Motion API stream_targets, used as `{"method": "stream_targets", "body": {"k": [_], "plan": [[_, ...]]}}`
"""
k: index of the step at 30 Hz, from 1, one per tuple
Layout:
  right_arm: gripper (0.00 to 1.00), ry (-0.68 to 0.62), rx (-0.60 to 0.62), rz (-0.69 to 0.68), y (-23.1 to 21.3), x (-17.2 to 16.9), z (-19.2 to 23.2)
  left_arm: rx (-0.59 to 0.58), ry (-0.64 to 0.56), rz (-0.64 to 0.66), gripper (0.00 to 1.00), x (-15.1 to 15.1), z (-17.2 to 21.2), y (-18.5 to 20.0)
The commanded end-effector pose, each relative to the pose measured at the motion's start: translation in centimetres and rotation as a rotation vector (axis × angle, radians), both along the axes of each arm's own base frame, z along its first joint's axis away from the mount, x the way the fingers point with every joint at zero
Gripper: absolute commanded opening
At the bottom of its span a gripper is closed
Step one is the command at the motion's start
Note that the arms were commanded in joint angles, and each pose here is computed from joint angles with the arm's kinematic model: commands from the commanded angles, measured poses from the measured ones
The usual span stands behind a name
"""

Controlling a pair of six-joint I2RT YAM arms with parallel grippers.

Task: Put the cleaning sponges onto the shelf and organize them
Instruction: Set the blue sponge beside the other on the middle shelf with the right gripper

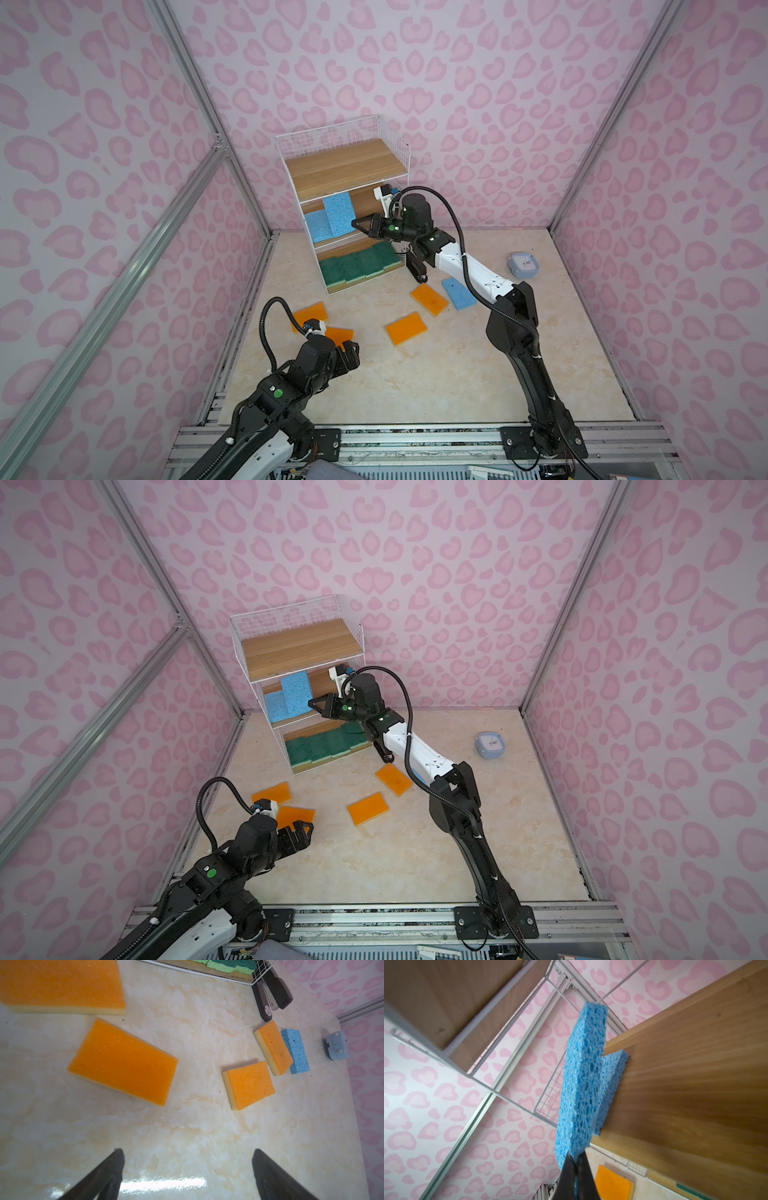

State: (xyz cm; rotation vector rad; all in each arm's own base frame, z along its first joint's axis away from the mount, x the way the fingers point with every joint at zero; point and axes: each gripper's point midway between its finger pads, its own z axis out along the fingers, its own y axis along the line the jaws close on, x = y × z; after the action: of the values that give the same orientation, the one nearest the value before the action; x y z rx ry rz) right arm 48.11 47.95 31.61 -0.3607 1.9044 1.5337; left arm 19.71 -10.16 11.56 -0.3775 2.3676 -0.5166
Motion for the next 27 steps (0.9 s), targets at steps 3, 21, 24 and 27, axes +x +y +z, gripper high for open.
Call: {"method": "stream_targets", "body": {"k": [3, 21, 24, 27], "plan": [[0.05, 0.036, -0.001, 0.01, 0.6, 1.0, -1.0, 0.015, 0.001, 0.003, 0.97, 0.0, 0.2, 0.2], [0.57, 0.042, -0.006, -0.026, -0.1, 2.8, -2.0, 0.023, 0.012, 0.005, 0.97, 0.1, 0.4, 0.2], [0.77, 0.028, -0.052, -0.045, -0.4, 2.6, -2.1, 0.023, 0.01, 0.004, 0.97, 0.1, 0.5, 0.1], [0.9, -0.021, -0.124, -0.082, -1.0, 2.2, -2.0, 0.022, 0.01, 0.003, 0.97, 0.2, 0.7, 0.1]]}}
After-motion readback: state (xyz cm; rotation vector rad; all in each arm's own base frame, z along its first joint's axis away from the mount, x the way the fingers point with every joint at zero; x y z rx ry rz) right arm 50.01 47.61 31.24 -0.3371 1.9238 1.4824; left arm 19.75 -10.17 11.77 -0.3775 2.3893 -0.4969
